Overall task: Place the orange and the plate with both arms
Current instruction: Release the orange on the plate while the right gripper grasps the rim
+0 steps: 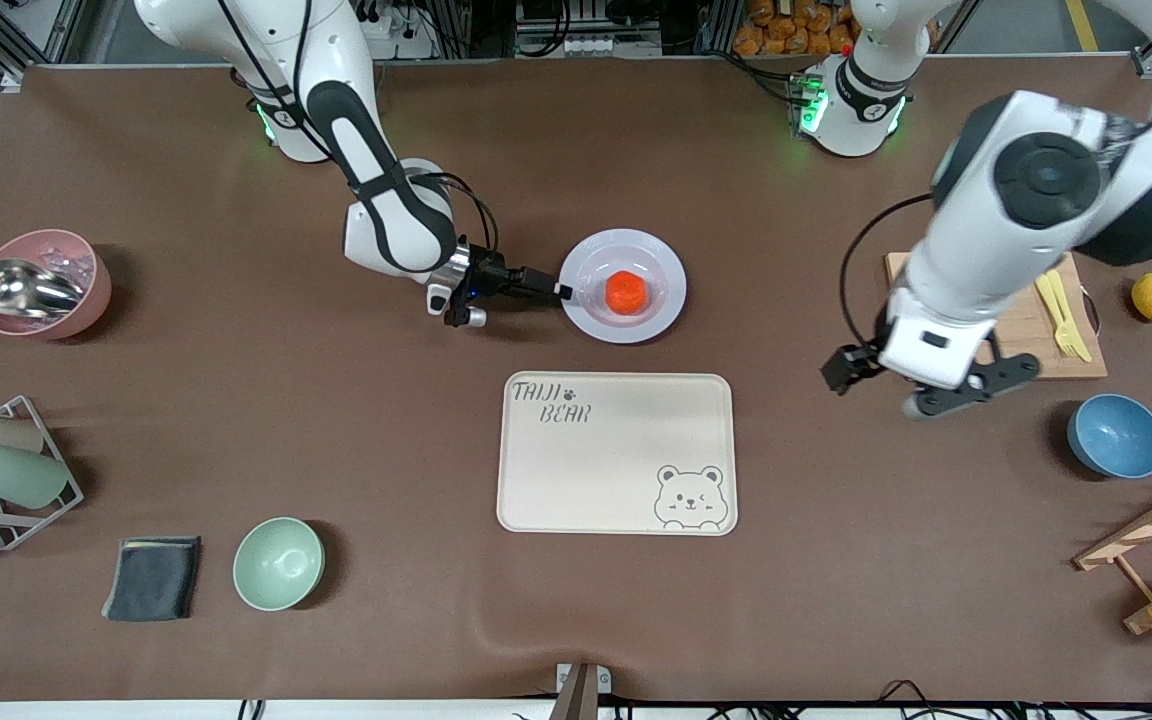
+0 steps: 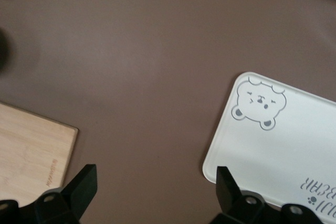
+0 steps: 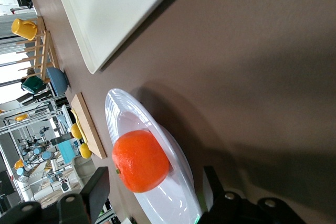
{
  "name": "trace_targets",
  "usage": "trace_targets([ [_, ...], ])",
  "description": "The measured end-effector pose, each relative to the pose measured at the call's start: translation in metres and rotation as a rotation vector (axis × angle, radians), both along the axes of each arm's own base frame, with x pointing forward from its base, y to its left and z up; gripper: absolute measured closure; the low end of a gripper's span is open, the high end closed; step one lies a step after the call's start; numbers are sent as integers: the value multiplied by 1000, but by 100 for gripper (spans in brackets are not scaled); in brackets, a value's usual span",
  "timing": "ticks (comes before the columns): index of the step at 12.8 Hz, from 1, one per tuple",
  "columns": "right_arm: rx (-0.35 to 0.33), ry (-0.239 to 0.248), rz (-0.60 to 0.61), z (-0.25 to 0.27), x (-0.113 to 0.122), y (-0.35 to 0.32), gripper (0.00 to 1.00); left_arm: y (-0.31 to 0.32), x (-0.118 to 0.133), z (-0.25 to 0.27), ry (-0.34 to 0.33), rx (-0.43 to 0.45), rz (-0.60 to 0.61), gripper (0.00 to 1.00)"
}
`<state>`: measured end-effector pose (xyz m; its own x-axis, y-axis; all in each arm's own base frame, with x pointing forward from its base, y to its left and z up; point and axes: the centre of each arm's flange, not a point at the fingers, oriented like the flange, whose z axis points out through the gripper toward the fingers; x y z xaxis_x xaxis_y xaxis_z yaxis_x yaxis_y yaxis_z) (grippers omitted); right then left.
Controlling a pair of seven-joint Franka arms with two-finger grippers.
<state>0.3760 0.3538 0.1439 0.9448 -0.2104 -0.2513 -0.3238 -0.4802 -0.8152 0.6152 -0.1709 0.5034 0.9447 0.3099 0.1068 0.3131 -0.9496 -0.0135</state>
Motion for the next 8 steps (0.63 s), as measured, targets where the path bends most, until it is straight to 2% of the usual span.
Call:
trace_targets([
  [3,-13,-9,-6,-4,-4,9,23,46,12,23,-11,0,-41,0],
  [6,-9,-9,-7,-9,-12,21,26,61,9,43,9,23,-69,0],
  [7,-9,-6,-8,-11,-13,22,32,61,8,47,17,30,-78,0],
  [8,-10,-5,-8,-13,-13,23,32,61,6,49,23,35,-97,0],
])
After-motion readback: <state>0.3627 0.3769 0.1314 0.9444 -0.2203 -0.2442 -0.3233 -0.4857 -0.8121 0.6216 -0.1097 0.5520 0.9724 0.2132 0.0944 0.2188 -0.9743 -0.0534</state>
